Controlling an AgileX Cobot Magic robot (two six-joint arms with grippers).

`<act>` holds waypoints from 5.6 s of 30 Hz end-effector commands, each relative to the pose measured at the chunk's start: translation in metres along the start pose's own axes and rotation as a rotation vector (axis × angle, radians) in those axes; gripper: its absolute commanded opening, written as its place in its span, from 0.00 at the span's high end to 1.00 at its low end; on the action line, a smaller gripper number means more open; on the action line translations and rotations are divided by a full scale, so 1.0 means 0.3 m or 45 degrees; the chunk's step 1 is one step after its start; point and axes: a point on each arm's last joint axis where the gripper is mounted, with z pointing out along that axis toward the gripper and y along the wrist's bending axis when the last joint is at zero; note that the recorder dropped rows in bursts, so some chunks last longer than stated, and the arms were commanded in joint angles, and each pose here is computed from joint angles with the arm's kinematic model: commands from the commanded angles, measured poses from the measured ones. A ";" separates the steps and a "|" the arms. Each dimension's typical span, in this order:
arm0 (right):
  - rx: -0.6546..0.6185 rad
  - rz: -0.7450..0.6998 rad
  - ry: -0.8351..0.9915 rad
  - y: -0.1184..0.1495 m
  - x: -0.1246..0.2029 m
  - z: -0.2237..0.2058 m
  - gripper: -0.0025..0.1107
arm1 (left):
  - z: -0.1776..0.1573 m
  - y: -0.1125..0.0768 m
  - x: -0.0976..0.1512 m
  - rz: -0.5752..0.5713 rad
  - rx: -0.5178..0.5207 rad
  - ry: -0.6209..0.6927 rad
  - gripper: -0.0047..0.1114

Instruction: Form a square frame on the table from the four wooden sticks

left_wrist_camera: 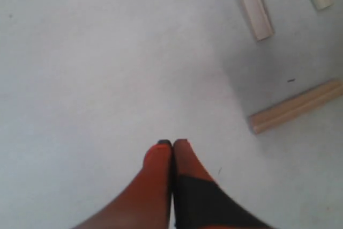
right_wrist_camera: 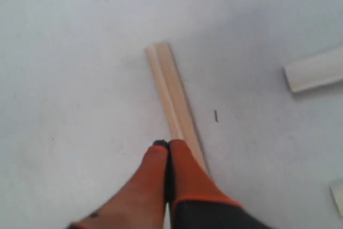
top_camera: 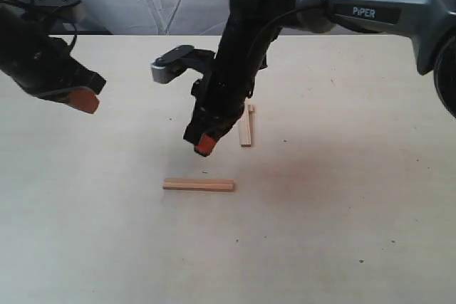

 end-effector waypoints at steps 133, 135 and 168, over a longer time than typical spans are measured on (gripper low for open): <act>0.525 0.295 -0.229 -0.195 0.002 -0.079 0.98 | -0.036 0.023 0.069 -0.235 0.010 -0.187 0.96; 0.467 0.495 -0.209 -0.240 0.051 -0.080 0.98 | 0.039 0.047 0.063 -0.317 0.050 -0.148 0.96; 0.466 0.748 -0.055 -0.327 0.123 0.067 0.98 | 0.513 -0.095 -0.019 -0.418 -0.005 -0.186 0.96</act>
